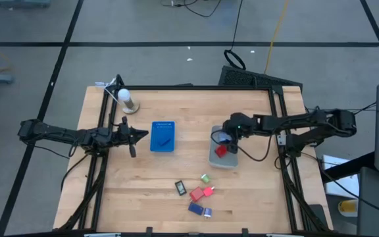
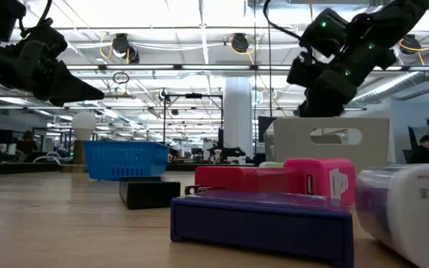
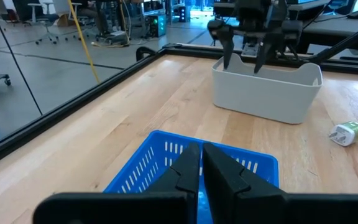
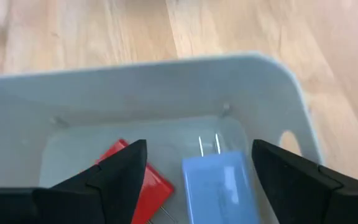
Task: Pick & Place Office items
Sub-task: Put the black digital clock into the blue bin
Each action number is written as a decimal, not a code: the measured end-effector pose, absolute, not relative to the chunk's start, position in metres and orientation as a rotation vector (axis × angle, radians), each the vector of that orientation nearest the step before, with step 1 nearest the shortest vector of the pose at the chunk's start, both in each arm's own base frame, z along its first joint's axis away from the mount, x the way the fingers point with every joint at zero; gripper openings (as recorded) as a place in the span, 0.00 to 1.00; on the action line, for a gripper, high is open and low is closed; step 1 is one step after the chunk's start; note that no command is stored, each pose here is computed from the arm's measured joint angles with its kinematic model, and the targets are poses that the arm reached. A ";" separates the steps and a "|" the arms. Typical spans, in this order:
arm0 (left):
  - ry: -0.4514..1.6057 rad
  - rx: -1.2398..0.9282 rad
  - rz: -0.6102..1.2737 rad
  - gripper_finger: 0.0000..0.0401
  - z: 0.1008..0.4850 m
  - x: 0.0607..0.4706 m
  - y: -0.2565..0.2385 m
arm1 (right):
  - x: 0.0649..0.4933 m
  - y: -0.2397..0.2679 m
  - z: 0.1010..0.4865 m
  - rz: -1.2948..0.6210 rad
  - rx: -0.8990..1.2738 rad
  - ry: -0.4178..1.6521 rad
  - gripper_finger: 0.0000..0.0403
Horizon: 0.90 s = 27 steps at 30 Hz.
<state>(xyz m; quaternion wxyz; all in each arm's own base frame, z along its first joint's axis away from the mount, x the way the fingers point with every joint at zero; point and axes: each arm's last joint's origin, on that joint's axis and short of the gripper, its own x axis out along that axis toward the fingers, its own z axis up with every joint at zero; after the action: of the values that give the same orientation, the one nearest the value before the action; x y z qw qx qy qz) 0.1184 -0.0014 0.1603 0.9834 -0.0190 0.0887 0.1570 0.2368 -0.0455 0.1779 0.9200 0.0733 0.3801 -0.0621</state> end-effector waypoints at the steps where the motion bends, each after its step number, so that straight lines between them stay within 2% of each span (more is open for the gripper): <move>1: 0.179 -0.038 0.315 0.06 0.160 0.118 -0.001 | 0.236 -0.045 0.182 -0.128 0.151 0.764 0.72; 8: 0.180 -0.038 0.315 0.06 0.160 0.118 -0.001 | 0.217 -0.035 0.230 -0.098 0.107 0.516 0.67; 12: 0.187 -0.035 0.315 0.06 0.159 0.118 -0.001 | 0.198 -0.022 0.264 -0.053 0.077 0.316 0.60; 20: 0.206 -0.032 0.313 0.06 0.158 0.118 -0.001 | 0.146 -0.009 0.301 -0.001 0.011 0.101 0.30; 27: 0.216 -0.028 0.314 0.06 0.157 0.118 -0.001 | 0.111 -0.006 0.288 0.000 -0.012 -0.005 0.04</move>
<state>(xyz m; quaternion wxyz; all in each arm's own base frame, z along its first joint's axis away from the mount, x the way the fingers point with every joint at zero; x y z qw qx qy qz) 0.1177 -0.0014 0.1567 0.9818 -0.0141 0.1076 0.1558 0.1105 -0.0063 0.2880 1.0000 -0.0061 -0.0023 -0.0002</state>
